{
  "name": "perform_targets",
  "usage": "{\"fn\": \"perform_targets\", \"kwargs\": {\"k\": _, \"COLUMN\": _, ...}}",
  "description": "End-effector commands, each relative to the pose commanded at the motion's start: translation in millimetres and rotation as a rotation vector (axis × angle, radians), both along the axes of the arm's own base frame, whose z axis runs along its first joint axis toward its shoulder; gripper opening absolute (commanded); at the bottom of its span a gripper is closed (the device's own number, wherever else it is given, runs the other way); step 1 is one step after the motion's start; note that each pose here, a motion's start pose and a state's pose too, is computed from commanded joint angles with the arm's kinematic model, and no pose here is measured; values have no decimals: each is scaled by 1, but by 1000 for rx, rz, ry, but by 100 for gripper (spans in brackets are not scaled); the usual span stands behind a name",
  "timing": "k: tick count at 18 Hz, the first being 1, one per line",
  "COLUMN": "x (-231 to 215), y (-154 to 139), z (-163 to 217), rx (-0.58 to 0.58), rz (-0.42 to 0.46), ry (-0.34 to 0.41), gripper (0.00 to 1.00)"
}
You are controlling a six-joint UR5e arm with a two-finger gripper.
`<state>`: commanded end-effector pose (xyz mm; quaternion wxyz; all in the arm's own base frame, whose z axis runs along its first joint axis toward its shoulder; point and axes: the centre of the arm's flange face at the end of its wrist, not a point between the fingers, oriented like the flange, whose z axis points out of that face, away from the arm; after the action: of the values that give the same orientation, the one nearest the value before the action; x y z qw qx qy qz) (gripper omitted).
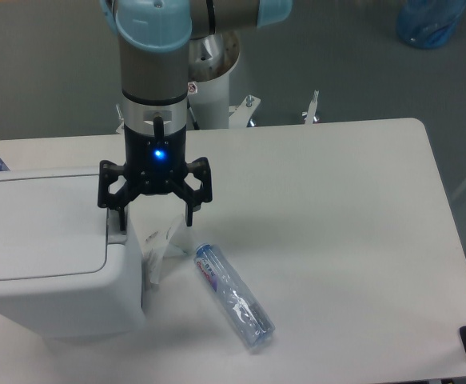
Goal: Open the trash can
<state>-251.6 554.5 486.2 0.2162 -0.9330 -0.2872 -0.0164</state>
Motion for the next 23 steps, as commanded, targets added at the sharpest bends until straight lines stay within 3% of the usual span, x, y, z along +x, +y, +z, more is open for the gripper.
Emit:
{"fn": "perform_targets", "kwargs": {"k": 13, "x": -2, "y": 3, "z": 16, "rx": 26, "rz": -3, "ry": 27, "gripper": 100}}
{"fn": "perform_targets", "kwargs": {"k": 17, "x": -15, "y": 3, "z": 48, "rx": 82, "rz": 14, "ry": 117, "gripper": 100}}
{"fn": "perform_targets", "kwargs": {"k": 21, "x": -46, "y": -15, "z": 61, "rx": -22, "rz": 17, "ry": 326, "gripper": 100}}
{"fn": "perform_targets", "kwargs": {"k": 23, "x": -62, "y": -24, "z": 59, "rx": -58, "rz": 3, "ry": 358, "gripper": 100}}
